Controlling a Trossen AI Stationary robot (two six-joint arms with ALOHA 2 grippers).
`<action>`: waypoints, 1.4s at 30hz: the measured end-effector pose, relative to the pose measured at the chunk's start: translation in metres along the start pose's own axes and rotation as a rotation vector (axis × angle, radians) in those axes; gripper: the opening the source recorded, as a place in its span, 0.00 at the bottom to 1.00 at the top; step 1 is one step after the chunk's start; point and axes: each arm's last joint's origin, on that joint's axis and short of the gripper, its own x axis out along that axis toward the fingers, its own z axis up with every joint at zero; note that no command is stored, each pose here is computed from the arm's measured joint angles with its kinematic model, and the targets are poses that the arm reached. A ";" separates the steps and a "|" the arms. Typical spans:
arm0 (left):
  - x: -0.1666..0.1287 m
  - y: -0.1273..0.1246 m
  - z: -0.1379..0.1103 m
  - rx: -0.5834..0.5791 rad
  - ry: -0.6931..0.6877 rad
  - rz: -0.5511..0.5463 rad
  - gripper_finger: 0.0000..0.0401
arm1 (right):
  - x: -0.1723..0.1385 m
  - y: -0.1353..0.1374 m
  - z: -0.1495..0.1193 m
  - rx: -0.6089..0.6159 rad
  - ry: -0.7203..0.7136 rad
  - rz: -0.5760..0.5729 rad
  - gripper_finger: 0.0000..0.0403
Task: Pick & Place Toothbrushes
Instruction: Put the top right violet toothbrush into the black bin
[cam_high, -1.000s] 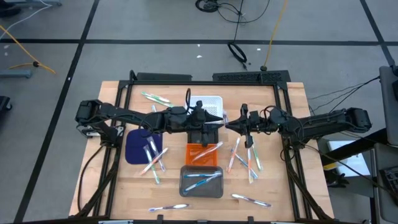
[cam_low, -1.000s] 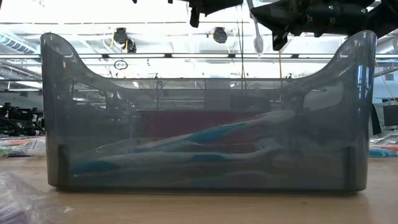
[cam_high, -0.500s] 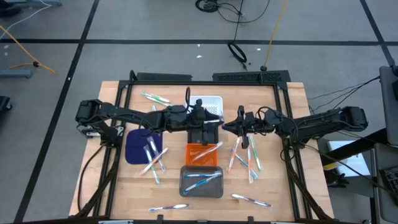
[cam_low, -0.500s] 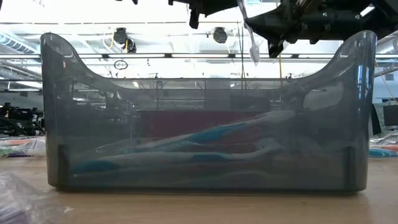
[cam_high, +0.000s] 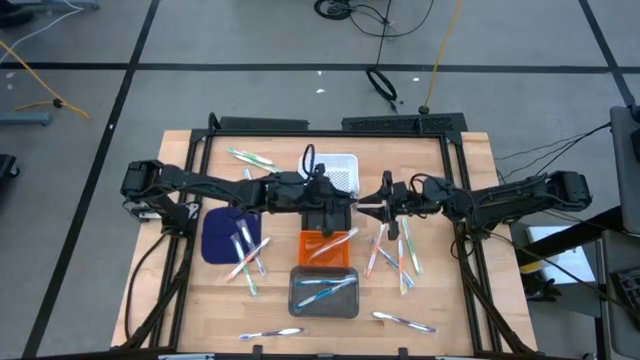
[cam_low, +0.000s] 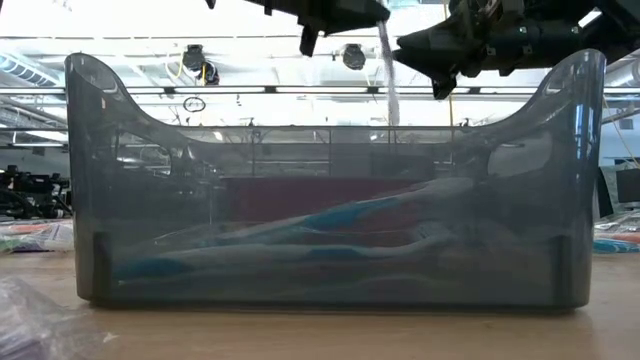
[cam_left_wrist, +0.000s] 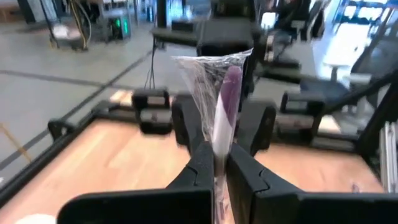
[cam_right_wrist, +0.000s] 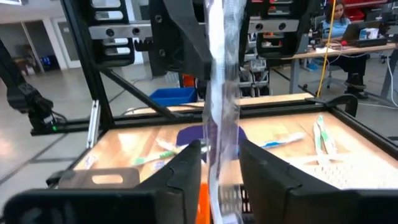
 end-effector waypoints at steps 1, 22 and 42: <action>0.000 0.000 -0.001 0.000 0.014 0.002 0.01 | 0.000 0.000 -0.001 -0.002 0.007 -0.002 0.28; -0.021 0.030 -0.019 -0.121 0.356 0.154 0.01 | 0.000 -0.003 -0.004 -0.017 0.041 -0.018 0.38; -0.015 0.039 -0.044 -0.170 0.517 0.209 0.02 | -0.001 -0.003 -0.006 -0.013 0.061 -0.023 0.37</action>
